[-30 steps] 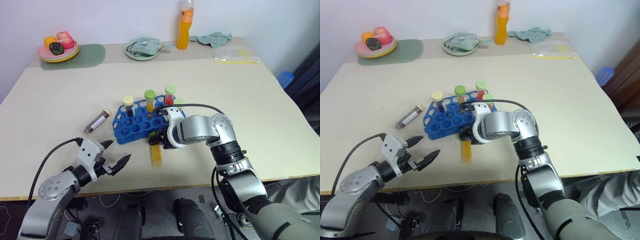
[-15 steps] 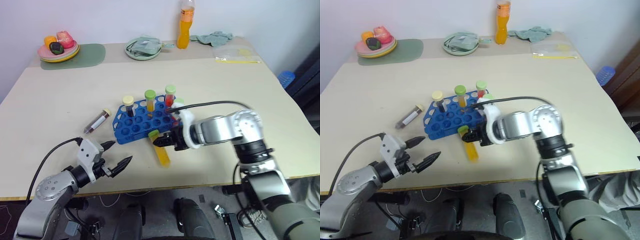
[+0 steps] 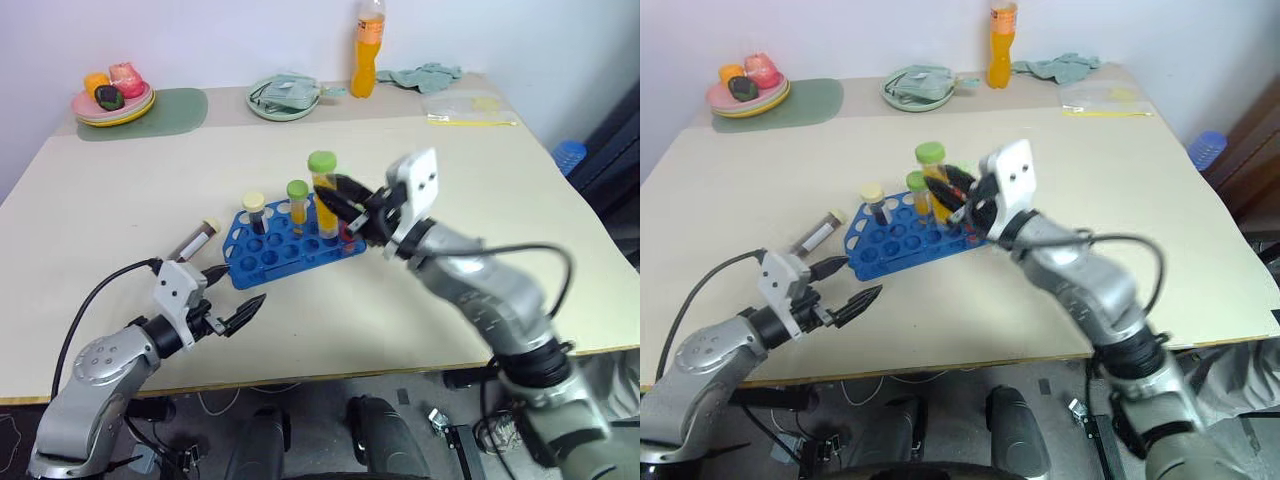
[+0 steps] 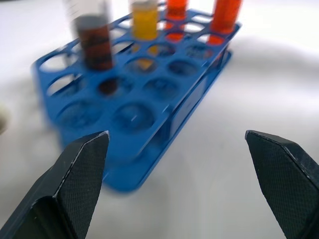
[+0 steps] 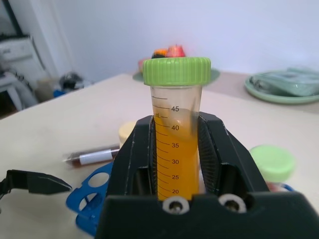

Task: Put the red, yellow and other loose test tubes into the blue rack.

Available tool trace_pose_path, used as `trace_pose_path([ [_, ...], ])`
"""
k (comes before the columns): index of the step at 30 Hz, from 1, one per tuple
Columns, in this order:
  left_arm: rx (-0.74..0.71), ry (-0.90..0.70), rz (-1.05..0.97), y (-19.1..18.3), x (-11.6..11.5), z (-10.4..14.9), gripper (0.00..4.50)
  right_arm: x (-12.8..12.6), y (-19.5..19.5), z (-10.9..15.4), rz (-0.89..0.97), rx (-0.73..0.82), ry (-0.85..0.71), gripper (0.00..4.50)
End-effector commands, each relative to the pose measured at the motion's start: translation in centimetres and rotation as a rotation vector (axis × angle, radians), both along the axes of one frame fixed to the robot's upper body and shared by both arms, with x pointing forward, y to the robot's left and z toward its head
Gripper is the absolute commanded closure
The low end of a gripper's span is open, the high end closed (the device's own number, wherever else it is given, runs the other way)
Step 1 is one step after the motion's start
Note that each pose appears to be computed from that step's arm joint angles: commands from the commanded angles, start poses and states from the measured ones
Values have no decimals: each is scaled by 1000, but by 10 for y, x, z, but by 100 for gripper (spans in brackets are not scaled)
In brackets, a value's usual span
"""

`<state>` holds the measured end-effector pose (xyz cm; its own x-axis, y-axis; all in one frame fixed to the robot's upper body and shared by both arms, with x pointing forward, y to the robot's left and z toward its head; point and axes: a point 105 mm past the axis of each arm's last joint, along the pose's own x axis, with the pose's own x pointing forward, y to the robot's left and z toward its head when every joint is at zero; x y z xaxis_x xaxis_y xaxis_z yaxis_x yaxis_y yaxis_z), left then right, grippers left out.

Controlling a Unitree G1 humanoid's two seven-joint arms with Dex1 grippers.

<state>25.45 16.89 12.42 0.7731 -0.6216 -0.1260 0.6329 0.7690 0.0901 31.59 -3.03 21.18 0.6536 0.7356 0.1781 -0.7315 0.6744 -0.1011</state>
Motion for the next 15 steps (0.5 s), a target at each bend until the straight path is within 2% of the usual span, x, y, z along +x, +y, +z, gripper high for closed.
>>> trace_pose_path([
  [1, -8, -27, -23, -7, -4, 8, 0, -4, 7, 7, 24, 14, -171, 374],
  [6, -13, -26, -26, -9, -7, 9, 0, 2, 15, -6, 48, 20, -191, 374],
  [15, -11, -21, -10, -9, -10, 10, 0, 12, 21, -26, 79, 25, -125, 374],
])
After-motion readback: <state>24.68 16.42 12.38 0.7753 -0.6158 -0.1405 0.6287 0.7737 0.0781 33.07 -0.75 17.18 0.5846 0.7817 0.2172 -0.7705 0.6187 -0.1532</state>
